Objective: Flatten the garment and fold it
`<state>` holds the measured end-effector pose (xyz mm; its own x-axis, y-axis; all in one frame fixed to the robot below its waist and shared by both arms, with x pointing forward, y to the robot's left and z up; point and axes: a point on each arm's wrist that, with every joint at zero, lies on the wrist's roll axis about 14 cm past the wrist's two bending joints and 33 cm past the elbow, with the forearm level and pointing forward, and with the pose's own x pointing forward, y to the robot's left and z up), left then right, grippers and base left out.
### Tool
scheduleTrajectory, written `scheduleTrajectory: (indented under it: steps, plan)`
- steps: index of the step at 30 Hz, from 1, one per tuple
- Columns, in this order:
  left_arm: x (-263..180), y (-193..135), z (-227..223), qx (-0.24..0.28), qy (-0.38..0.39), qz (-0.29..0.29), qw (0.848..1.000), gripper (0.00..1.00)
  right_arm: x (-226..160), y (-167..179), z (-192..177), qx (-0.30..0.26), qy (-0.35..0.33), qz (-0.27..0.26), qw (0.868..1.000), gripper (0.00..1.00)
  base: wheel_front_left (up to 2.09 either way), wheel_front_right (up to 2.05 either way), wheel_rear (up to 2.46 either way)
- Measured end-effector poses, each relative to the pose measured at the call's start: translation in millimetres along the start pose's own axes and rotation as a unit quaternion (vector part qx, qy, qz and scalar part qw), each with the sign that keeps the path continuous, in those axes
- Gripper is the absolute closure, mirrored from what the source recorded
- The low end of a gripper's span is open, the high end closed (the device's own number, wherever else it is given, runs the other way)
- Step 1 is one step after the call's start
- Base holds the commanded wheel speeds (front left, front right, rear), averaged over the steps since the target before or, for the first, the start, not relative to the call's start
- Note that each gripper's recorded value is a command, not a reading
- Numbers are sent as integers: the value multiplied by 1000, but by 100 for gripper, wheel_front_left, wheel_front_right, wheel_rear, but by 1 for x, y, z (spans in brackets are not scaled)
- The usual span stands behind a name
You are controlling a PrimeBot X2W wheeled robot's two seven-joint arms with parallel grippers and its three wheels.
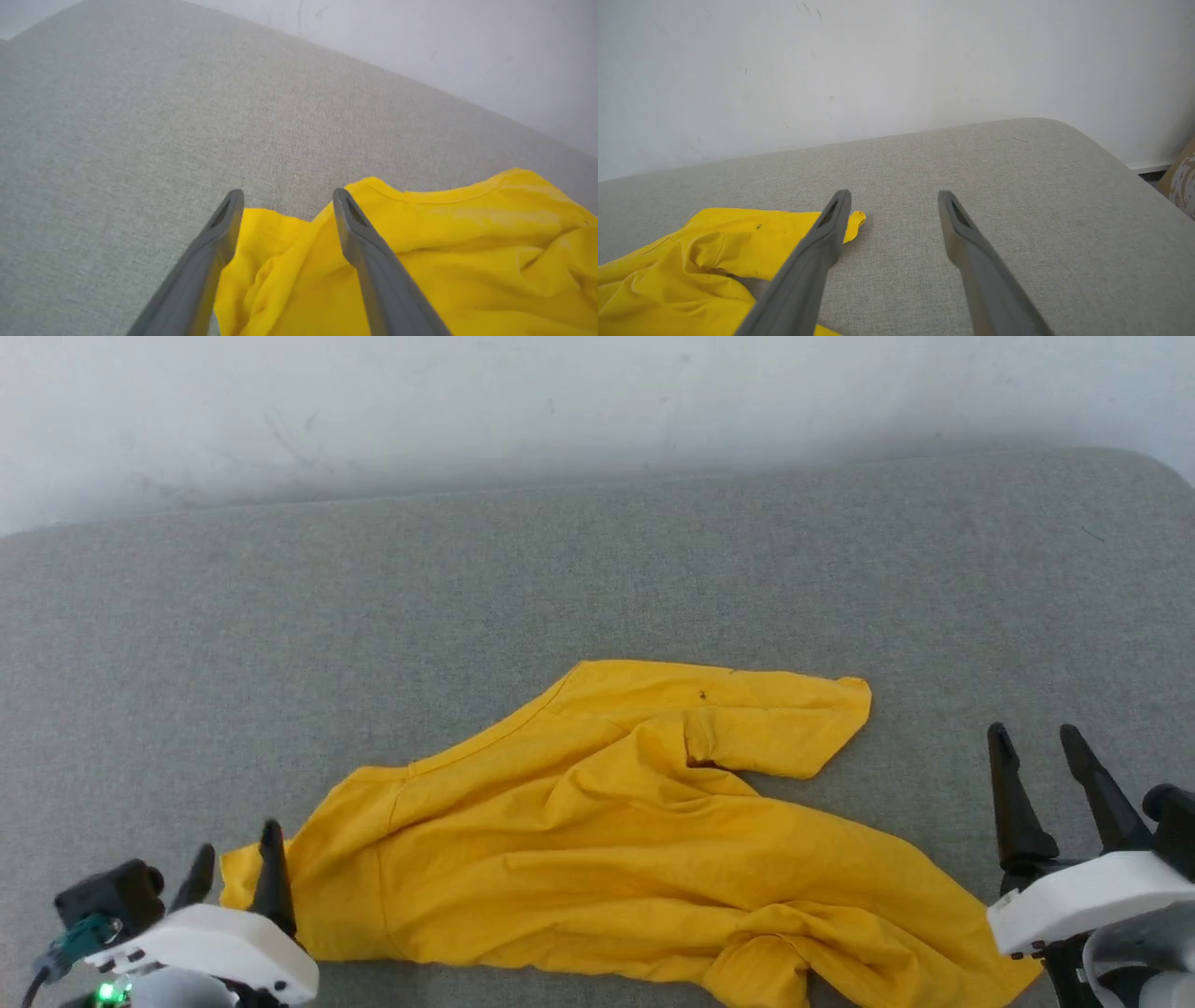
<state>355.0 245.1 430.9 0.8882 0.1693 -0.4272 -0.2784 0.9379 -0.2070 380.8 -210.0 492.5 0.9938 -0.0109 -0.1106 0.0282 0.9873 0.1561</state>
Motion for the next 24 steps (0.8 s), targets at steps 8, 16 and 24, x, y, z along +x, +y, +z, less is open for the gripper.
scheduleTrajectory:
  steps: [8,16,24]
  plan:
    - [-13,-14,53,10,-188,-40,981,0,-1,1,-18,22,54,7,998,0,0,0,0]
    - [-19,-24,56,21,-221,-54,973,0,43,5,-53,40,188,44,980,0,0,0,0]
    - [-12,-29,59,12,-228,-48,972,0,88,45,-82,9,323,113,940,0,0,0,0]
